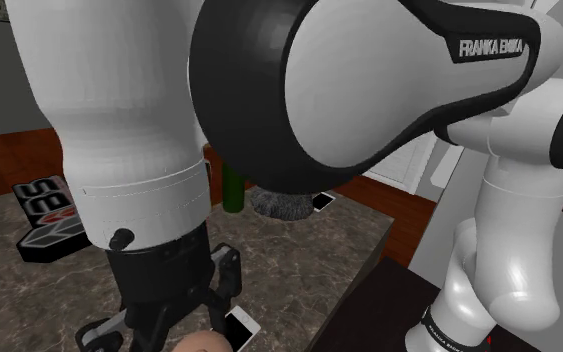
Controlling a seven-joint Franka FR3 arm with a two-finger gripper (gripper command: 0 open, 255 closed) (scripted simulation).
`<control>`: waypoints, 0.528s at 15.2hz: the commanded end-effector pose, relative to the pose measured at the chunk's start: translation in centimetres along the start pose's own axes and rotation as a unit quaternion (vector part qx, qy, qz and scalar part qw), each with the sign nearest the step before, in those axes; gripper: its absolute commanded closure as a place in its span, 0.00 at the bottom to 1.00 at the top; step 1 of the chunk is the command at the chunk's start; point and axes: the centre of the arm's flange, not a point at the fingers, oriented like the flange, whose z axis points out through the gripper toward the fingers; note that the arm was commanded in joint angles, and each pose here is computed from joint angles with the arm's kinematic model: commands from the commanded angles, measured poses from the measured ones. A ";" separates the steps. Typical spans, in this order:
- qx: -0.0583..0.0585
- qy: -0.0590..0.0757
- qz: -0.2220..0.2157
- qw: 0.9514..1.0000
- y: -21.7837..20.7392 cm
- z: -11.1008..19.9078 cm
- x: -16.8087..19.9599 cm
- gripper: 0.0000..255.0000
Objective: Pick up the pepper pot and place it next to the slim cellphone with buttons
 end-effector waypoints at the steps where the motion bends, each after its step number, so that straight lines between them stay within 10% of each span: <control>1: 0.000 0.000 0.000 1.000 0.0 1.0 0.1 1.00; 8: 0.000 0.000 0.000 1.000 0.1 4.7 0.7 1.00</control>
